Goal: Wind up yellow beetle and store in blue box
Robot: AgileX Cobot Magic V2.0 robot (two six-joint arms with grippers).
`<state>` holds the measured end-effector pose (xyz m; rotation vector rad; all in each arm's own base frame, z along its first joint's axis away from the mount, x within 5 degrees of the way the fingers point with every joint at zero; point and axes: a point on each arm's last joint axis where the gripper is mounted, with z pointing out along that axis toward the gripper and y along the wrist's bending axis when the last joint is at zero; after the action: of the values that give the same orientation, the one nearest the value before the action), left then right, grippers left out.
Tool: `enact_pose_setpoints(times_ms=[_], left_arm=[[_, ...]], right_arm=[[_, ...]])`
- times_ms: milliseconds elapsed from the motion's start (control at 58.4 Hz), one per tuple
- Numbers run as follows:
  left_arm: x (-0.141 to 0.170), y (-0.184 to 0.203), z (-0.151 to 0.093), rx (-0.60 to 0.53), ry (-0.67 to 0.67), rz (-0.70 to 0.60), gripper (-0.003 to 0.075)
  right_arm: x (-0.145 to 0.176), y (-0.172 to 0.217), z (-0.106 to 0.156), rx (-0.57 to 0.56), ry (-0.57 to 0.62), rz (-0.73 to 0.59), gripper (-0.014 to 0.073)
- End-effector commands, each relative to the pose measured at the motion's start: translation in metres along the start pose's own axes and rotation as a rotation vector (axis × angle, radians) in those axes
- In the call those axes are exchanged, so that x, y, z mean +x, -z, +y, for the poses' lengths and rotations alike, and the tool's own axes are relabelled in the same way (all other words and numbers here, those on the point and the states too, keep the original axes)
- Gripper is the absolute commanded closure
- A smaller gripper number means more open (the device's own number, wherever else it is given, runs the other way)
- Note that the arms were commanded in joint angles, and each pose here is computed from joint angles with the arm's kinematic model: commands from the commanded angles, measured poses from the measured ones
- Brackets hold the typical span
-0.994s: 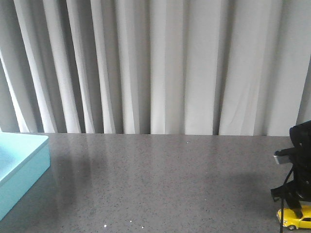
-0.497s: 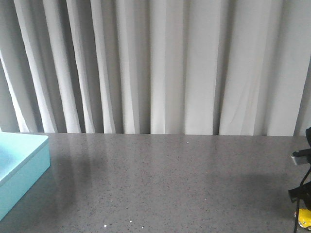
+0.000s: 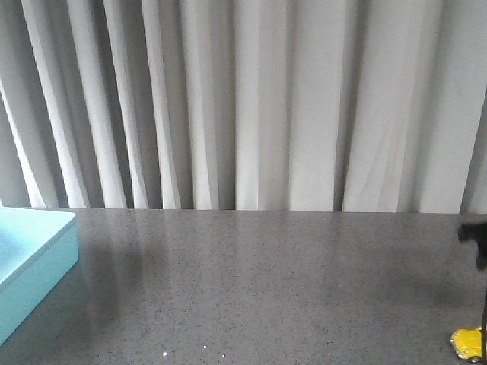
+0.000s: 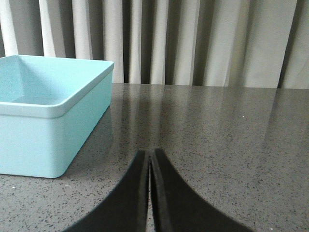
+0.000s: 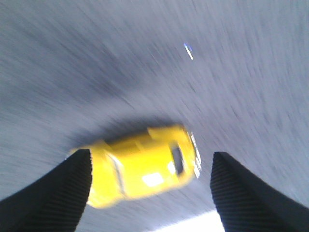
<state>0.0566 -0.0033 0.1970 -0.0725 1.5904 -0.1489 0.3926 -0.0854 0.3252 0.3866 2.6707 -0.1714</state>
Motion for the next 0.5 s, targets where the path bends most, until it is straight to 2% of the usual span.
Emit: enact_pose_setpoints(times_ms=[0, 103, 257, 360, 480], left_arm=[[-0.011, 0.002, 0.000, -0.001, 0.010, -0.100, 0.0726], [-0.011, 0.002, 0.000, -0.001, 0.010, -0.100, 0.0726], [-0.011, 0.002, 0.000, -0.001, 0.010, -0.100, 0.0726], [-0.011, 0.002, 0.000, -0.001, 0.010, -0.100, 0.0726], [-0.011, 0.002, 0.000, -0.001, 0.010, -0.100, 0.0726]], right_arm=[[-0.022, 0.094, 0.010, -0.236, -0.035, -0.344, 0.0090], [-0.023, 0.151, 0.021, -0.436, -0.013, -0.524, 0.0101], [-0.008, 0.218, 0.028, -0.631, 0.044, -0.726, 0.0152], [0.009, 0.251, 0.029, -0.687, 0.116, -0.811, 0.0212], [0.030, 0.285, 0.026, -0.676, 0.203, -0.916, 0.0331]])
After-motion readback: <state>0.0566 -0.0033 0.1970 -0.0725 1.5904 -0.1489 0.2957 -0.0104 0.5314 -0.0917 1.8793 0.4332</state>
